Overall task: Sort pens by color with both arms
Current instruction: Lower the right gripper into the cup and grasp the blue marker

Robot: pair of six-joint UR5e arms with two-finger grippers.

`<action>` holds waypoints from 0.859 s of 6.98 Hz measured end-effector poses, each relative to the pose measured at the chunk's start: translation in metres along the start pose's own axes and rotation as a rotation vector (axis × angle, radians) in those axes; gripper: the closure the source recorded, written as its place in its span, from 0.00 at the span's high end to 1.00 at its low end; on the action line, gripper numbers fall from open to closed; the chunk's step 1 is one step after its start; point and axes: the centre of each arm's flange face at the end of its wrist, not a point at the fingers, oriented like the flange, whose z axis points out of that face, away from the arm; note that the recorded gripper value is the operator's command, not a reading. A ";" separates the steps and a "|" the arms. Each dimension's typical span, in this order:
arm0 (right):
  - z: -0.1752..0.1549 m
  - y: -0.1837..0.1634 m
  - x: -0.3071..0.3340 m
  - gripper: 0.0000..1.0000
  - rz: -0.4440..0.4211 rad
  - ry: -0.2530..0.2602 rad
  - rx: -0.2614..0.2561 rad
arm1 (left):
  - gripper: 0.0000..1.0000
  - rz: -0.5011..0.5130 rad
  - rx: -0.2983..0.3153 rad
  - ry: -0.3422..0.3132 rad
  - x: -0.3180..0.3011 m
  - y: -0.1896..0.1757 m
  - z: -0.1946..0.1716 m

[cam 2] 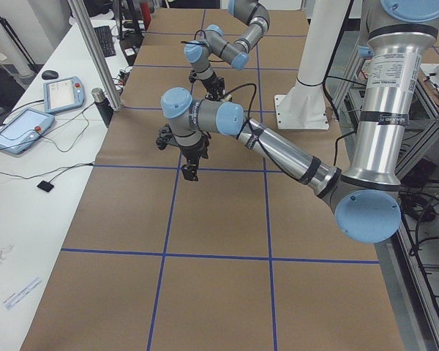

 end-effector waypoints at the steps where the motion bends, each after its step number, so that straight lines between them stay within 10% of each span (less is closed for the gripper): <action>1: 0.001 -0.001 0.001 0.32 0.000 0.001 0.000 | 0.99 0.000 0.000 0.000 0.000 0.000 0.000; 6: 0.003 -0.002 0.009 0.19 -0.006 -0.007 -0.003 | 0.99 0.001 0.002 0.000 0.001 0.000 -0.001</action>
